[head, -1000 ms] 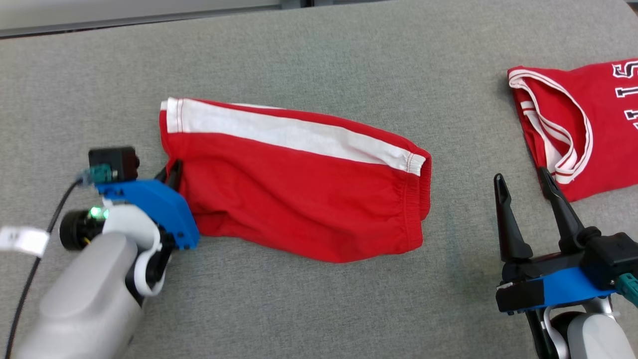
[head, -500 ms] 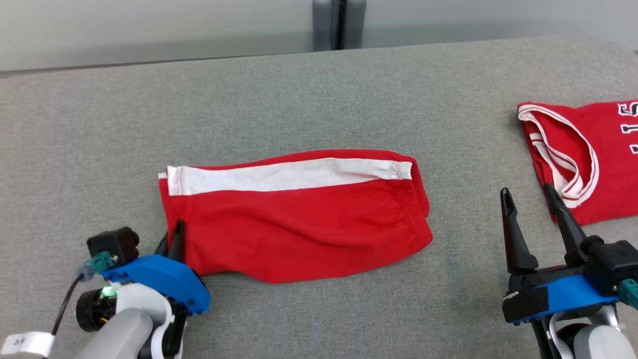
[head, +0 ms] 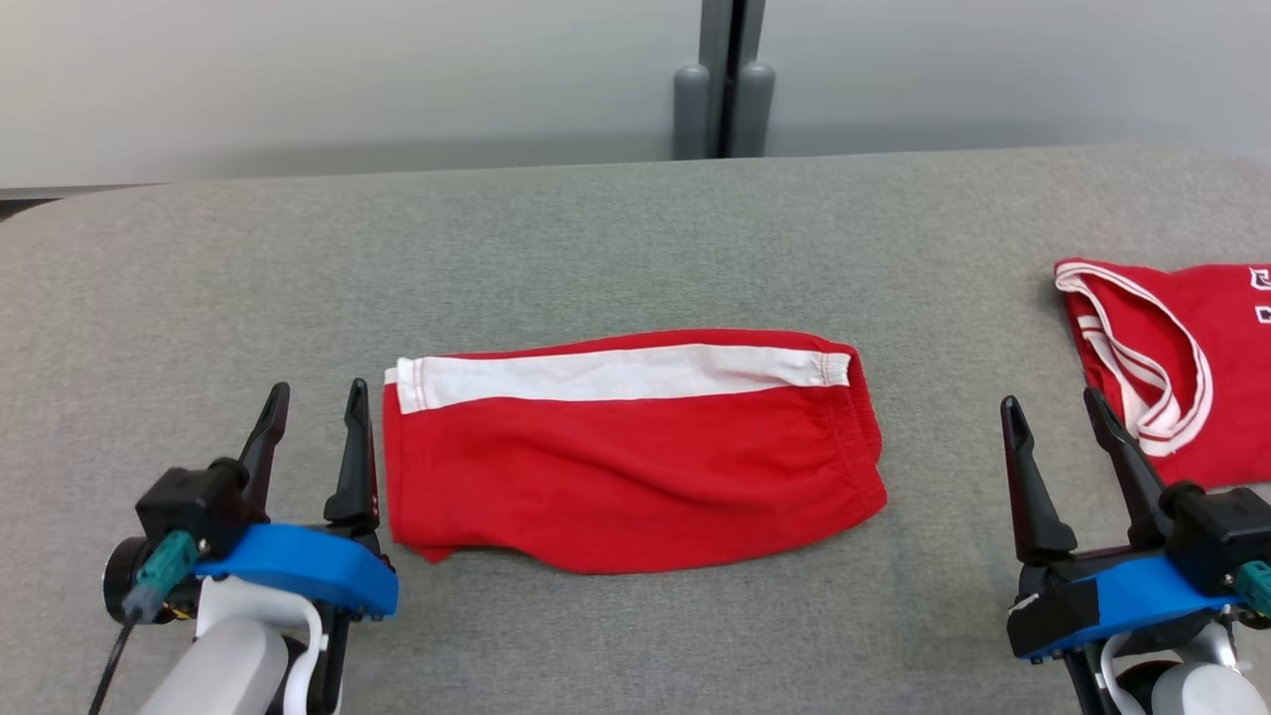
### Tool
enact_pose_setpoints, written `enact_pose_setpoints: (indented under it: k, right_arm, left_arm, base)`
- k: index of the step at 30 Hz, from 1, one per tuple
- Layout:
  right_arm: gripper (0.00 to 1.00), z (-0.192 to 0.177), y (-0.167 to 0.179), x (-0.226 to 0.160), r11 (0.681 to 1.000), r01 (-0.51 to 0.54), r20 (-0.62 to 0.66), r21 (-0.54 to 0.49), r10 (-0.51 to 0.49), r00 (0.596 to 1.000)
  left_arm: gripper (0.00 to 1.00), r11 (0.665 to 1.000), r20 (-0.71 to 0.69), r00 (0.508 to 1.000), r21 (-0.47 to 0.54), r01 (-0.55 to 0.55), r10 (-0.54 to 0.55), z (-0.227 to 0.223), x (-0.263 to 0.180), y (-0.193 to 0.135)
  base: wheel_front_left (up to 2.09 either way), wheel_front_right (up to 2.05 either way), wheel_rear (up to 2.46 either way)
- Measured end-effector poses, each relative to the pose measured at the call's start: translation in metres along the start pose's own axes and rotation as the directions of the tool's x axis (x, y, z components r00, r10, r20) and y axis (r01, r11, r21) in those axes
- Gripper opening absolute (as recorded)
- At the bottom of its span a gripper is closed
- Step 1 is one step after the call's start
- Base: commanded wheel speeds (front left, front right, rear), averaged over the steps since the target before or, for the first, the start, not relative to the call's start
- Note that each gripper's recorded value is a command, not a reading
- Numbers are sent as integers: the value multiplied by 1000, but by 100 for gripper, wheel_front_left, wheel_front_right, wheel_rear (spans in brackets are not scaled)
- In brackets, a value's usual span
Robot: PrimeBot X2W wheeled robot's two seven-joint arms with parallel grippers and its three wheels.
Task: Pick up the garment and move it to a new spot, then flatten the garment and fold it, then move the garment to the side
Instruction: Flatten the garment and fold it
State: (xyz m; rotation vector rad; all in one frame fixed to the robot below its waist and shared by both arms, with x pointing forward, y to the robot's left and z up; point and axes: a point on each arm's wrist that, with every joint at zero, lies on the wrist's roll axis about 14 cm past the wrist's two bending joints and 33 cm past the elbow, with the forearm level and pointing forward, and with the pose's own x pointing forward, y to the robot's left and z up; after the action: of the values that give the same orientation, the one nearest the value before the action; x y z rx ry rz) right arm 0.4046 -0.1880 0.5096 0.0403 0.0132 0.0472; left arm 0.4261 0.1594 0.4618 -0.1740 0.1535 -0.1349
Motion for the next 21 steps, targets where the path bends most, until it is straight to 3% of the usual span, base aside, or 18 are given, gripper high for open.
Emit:
enact_pose_setpoints:
  k: [11,21]
  right_arm:
    - [100,-10,22,-1,997,-59,-59,43,62,996]
    - [100,-54,44,7,990,-108,-312,95,132,941]
  left_arm:
    - [100,997,167,984,33,-69,63,30,-52,17]
    - [100,989,119,982,29,-148,144,7,-81,40]
  base:
    - [0,0,0]
    - [0,0,0]
